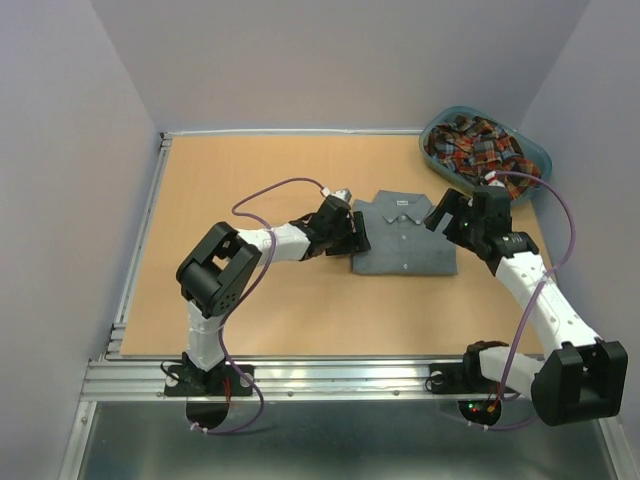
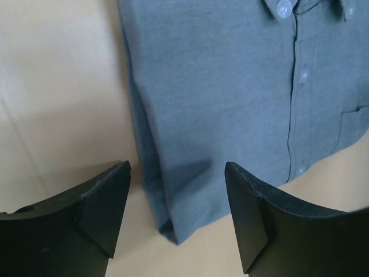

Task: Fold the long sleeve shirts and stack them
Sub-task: Neatly place the folded shirt to the corner

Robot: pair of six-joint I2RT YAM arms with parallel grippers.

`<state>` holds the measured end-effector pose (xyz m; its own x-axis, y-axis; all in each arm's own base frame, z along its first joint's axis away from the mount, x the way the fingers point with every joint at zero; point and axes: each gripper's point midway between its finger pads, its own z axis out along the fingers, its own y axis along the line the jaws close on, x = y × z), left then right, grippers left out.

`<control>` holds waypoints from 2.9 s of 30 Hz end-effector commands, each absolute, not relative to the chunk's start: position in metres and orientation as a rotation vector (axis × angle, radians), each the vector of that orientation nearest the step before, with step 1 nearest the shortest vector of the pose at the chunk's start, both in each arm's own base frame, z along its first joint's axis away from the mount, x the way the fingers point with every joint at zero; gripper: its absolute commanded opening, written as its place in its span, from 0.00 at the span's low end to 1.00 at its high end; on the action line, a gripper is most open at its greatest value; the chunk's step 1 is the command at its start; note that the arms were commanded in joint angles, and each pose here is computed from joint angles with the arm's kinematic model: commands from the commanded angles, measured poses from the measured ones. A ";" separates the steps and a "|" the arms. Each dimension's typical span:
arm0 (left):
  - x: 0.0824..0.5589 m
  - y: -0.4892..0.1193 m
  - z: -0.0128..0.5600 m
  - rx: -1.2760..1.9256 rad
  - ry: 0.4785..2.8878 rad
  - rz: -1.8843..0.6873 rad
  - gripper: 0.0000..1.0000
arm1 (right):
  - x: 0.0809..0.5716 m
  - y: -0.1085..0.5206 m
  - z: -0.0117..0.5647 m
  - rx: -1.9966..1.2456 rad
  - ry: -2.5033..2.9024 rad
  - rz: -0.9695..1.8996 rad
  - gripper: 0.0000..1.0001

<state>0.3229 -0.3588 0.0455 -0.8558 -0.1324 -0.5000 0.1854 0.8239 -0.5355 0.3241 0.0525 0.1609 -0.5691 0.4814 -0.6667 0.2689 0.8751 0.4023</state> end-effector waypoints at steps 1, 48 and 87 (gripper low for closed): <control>0.340 -0.367 0.041 -0.011 2.451 -0.748 0.74 | 0.319 0.054 0.166 0.493 2.183 0.340 0.99; 0.533 0.107 0.166 -0.900 1.987 0.166 0.88 | 0.305 0.085 0.185 0.309 2.177 0.528 0.98; 0.560 0.156 0.058 -1.306 1.759 -0.204 0.42 | 0.296 0.111 0.188 0.172 2.188 0.574 0.97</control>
<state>0.5532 0.1481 0.0471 0.0569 -0.8547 -0.5160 -0.6911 0.3393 -0.6382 0.2937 0.1062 0.1829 -0.6395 0.3322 -0.6933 -0.0386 0.8868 0.4606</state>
